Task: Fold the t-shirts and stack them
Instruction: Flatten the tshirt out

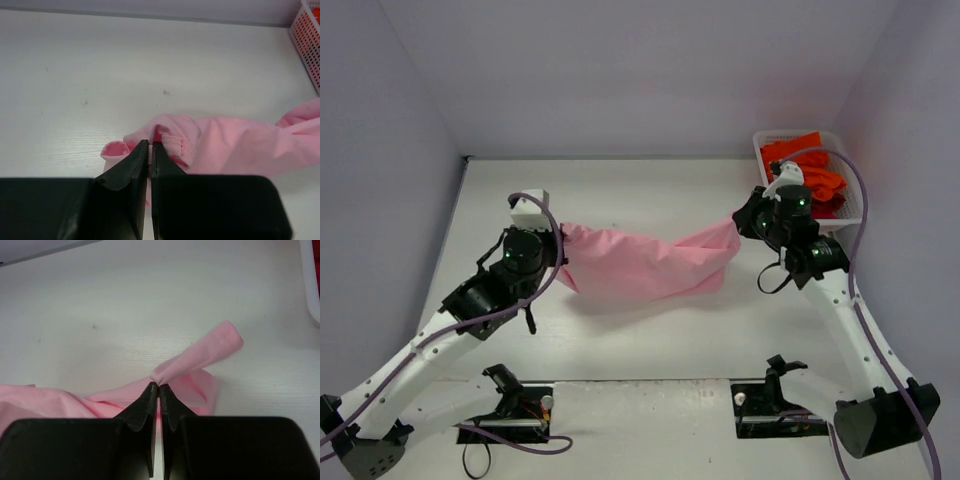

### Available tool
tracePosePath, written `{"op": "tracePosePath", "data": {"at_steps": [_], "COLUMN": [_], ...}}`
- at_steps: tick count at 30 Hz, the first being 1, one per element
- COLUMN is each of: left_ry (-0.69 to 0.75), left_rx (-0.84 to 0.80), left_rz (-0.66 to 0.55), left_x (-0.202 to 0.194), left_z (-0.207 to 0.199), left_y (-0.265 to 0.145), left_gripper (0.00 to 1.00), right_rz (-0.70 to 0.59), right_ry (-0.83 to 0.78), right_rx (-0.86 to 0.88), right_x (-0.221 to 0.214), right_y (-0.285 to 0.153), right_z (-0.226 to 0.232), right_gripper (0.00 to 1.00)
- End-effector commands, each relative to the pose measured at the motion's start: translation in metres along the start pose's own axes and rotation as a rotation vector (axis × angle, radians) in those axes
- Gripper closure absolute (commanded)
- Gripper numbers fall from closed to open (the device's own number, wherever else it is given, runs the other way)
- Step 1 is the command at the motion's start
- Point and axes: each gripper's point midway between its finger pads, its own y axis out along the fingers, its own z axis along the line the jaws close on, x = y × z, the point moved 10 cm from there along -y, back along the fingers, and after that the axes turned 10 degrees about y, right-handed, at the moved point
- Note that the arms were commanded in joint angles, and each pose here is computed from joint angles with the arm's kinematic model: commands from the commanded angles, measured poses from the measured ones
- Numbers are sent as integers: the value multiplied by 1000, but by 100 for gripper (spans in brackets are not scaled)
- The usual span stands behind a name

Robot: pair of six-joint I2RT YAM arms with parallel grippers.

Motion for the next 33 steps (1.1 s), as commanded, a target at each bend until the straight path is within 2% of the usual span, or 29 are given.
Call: {"op": "tracePosePath", "data": {"at_steps": [1,8,17,33], "left_ry": [-27,-76,-146,-250], "left_rx": [48,34,-17,-142], "left_rz": [-108,-214,-345,-424], "left_x": [26,48,63,69], "left_z": [16,34,56,69], "left_y": [-21,-56,-103,-144], "left_gripper": [100,100,100,100], "right_rz": [-112,-227,-271,-338], "right_ry": [-29,-45,-69,-88], "right_rx": [102,242,366,536], "right_x": [27,51,58,76], "right_y": [-30,-78,-114,-164], "right_z": [18,41,54,77], "right_gripper": [100,100,100,100]}}
